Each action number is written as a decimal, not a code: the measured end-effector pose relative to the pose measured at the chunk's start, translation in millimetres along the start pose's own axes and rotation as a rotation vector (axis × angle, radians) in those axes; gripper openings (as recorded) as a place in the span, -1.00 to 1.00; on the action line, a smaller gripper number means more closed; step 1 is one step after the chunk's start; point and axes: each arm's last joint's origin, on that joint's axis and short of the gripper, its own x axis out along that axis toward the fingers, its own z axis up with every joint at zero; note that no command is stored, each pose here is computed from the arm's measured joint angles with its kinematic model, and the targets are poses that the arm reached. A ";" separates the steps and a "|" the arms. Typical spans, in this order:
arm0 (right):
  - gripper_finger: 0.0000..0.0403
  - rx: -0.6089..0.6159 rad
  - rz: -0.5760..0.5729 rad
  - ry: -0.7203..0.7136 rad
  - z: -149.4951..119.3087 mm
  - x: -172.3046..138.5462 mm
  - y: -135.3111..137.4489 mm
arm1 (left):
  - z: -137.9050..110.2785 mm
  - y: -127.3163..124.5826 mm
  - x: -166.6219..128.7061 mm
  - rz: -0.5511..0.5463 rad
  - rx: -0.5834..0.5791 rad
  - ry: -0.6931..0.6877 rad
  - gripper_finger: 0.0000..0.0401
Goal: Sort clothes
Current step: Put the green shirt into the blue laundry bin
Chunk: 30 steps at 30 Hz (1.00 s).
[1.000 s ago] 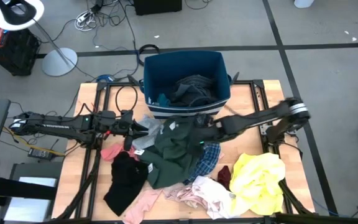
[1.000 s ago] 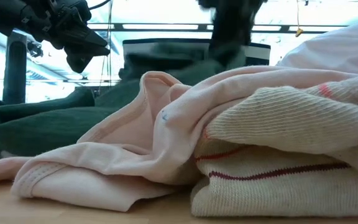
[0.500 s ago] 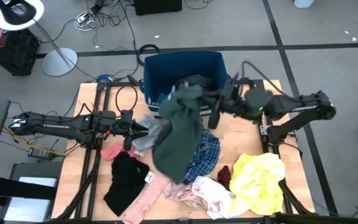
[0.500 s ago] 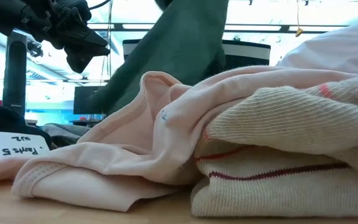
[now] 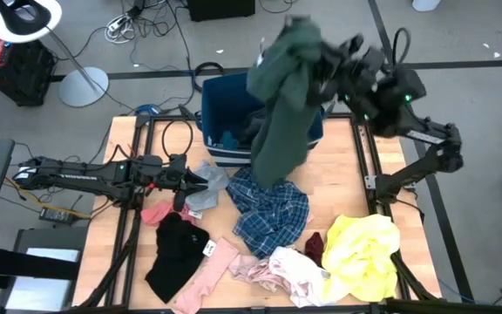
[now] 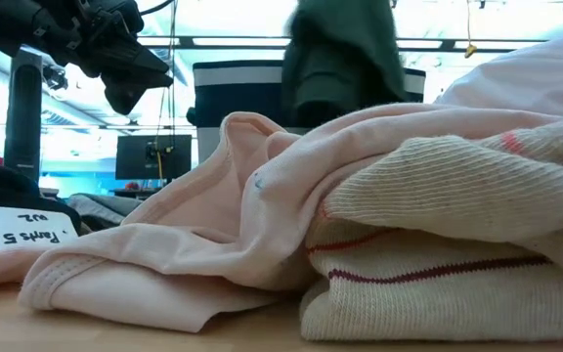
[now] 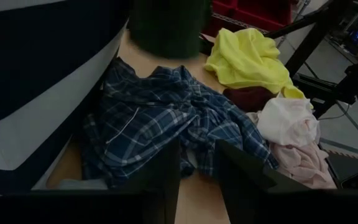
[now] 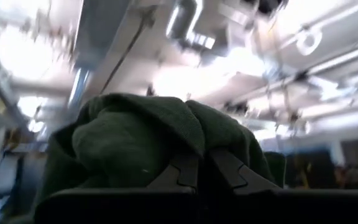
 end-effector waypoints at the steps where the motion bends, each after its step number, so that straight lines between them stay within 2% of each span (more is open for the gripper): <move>1: -0.97 0.001 -0.008 -0.048 2.8 8.2 -2.9 | 0.0 0.0 0.0 0.000 0.000 0.000 -0.48; 7: -0.97 -0.027 -0.004 -0.395 26.1 52.8 -25.6 | -0.1 0.0 0.0 0.000 0.001 0.001 -0.48; 13: -0.97 -0.054 0.004 -0.477 12.3 91.1 -42.1 | -0.1 0.0 0.0 0.001 0.003 0.001 -0.48; 17: -0.97 -0.004 0.022 -0.441 -11.9 104.9 -49.4 | -0.2 0.1 0.0 0.001 0.006 0.002 -0.48; 21: -0.96 0.026 0.030 -0.251 -35.1 112.6 -53.5 | -0.2 0.1 0.0 0.001 0.008 0.002 -0.48; 26: -0.96 -0.037 0.037 0.152 -43.0 102.8 -52.9 | -0.4 0.1 0.0 0.001 0.009 0.004 -0.48; 30: -0.97 -0.121 -0.106 0.520 -42.5 74.9 -56.7 | -0.5 0.2 0.0 0.002 0.011 0.005 -0.48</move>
